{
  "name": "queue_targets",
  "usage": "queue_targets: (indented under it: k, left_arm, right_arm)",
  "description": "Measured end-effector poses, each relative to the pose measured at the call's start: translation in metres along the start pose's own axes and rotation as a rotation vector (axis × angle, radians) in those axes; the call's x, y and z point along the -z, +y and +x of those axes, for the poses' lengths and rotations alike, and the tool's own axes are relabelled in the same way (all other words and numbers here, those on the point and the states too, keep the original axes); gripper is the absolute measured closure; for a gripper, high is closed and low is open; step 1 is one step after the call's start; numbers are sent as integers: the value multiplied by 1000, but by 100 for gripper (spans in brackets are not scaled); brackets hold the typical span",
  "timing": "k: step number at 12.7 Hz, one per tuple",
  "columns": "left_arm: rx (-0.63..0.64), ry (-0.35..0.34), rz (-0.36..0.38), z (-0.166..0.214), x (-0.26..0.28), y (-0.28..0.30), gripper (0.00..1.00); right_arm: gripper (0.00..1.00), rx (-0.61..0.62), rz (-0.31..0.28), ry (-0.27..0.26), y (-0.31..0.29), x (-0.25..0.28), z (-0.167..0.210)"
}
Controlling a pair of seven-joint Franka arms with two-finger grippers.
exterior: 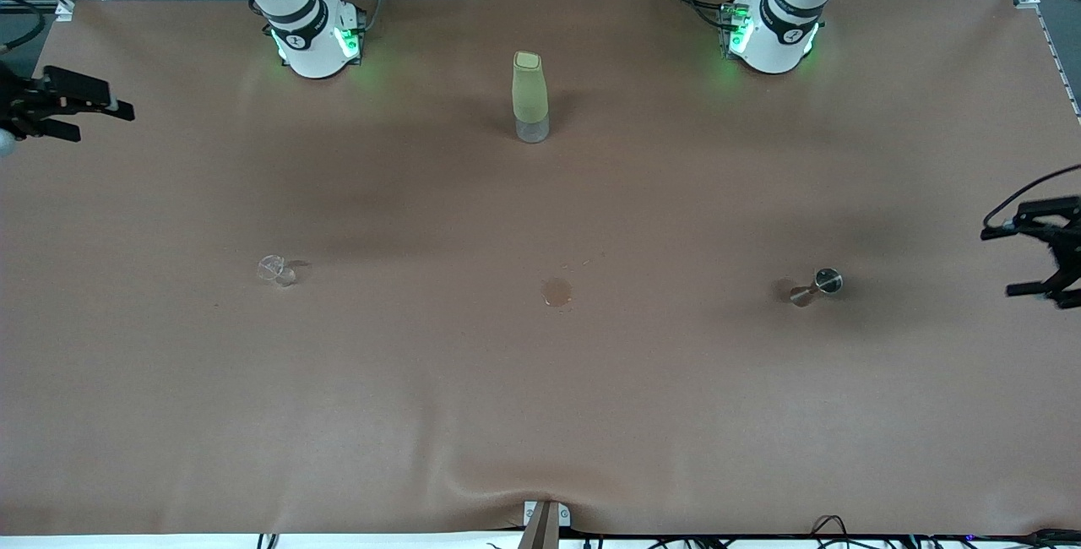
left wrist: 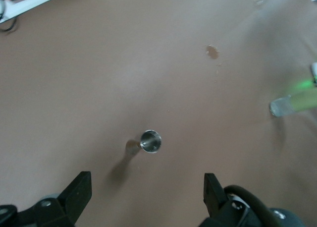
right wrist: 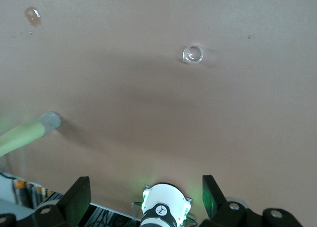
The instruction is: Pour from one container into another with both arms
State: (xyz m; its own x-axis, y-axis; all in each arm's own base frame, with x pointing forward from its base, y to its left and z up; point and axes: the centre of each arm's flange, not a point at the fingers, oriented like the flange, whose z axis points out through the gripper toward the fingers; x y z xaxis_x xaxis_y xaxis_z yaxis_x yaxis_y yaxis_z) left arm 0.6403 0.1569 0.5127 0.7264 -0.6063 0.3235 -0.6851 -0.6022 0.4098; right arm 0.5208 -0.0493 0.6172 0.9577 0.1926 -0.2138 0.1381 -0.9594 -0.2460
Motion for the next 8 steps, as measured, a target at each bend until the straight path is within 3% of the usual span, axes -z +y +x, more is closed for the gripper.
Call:
queue_targets:
  k: [3, 6, 8]
  left_arm:
    - [209, -123, 186, 74, 19, 105, 0]
    - [465, -153, 307, 120, 8, 186, 0]
    - [596, -175, 357, 135, -13, 206, 0]
  right_arm:
    - [0, -20, -50, 3, -19, 3, 2]
    - [0, -47, -81, 18, -24, 4, 6]
    - [0, -62, -91, 35, -23, 6, 7]
